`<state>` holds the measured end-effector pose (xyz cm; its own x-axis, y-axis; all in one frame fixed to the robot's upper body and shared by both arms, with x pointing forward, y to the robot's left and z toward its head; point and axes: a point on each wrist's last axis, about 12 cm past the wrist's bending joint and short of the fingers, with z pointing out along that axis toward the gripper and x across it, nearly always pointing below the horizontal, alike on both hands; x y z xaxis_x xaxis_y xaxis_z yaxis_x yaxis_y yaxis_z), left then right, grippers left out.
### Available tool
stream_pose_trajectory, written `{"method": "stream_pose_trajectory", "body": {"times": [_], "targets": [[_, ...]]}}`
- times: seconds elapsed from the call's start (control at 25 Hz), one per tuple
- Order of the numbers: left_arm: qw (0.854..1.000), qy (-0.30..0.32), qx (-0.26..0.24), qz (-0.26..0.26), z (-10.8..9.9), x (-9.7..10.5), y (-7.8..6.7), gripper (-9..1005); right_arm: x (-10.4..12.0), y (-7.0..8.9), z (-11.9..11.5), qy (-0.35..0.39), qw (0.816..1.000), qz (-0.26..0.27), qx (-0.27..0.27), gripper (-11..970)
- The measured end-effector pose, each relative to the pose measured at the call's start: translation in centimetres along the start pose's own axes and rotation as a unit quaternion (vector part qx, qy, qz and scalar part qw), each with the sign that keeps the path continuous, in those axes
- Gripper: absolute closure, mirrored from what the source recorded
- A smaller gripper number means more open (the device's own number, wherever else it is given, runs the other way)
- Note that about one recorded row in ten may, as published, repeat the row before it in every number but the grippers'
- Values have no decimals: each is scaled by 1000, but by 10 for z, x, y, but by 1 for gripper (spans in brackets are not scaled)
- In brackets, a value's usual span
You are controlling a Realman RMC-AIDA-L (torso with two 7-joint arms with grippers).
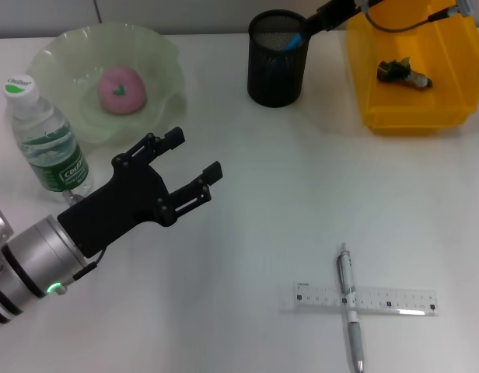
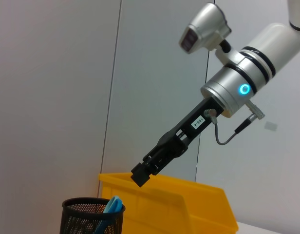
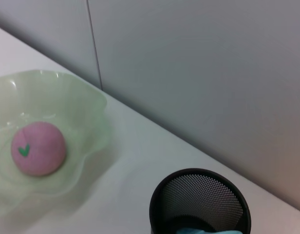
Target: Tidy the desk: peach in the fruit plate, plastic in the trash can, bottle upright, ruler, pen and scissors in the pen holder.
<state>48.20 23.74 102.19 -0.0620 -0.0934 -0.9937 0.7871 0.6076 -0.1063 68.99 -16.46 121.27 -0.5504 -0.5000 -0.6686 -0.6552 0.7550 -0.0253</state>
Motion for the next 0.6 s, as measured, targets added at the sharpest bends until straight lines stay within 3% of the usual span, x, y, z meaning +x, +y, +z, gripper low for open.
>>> {"method": "stream_pose_trajectory", "body": {"times": [0.32, 0.6], "targets": [[1000, -1, 5, 0, -4, -2, 1, 185, 24, -3, -17, -86, 994, 16, -60, 385], [1000, 4, 25, 0, -15, -6, 5, 185, 69, 0, -37, -158, 974, 16, -161, 385]]}}
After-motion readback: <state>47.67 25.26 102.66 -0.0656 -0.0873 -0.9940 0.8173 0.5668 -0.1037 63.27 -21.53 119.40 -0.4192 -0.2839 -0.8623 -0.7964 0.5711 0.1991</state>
